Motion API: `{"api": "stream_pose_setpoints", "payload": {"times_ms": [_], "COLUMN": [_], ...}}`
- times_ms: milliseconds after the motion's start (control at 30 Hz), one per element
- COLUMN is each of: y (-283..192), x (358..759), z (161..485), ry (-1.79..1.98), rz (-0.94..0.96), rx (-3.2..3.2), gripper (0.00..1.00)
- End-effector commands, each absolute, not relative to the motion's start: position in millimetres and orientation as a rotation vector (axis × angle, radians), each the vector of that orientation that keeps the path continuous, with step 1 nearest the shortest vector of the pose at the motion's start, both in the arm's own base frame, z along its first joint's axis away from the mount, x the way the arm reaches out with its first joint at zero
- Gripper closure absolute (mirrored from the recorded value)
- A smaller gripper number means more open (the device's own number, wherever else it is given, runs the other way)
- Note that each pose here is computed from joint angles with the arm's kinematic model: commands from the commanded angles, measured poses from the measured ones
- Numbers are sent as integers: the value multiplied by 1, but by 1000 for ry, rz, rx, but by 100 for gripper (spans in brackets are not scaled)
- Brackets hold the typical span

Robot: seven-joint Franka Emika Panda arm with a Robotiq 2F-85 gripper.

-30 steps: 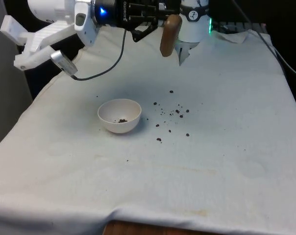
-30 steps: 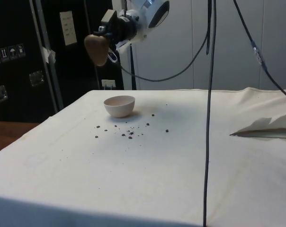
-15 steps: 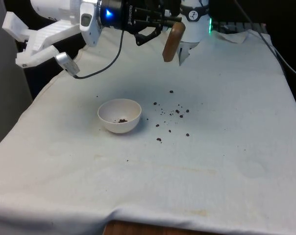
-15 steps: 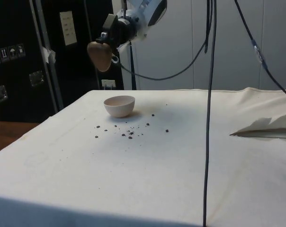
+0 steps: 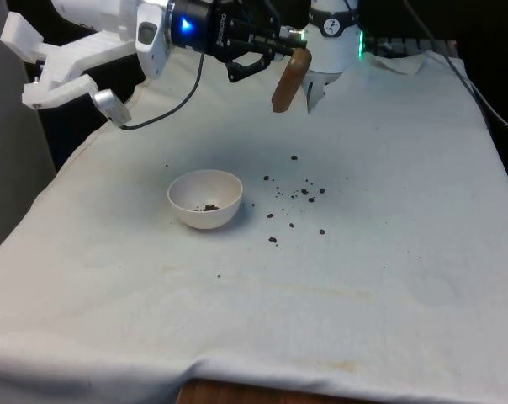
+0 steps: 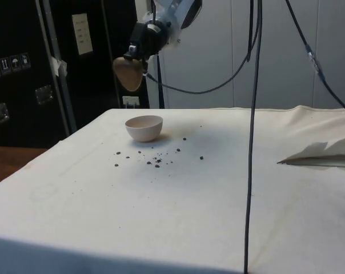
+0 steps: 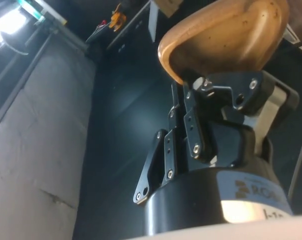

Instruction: Pour the coffee beans from the cup into the bowl.

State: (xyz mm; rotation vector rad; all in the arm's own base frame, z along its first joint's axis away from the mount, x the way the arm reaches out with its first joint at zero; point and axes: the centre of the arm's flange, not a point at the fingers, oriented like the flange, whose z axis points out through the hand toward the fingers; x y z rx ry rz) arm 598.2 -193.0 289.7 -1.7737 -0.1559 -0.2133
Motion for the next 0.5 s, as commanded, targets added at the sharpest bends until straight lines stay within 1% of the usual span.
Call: {"api": "stream_pose_setpoints", "payload": {"times_ms": [0, 467], "y": [-193, -187], "x": [597, 593], "z": [291, 288], "ry": [-151, -211], "rz": [-221, -225], "rx": [-1799, -1860], "gripper": [100, 100]}}
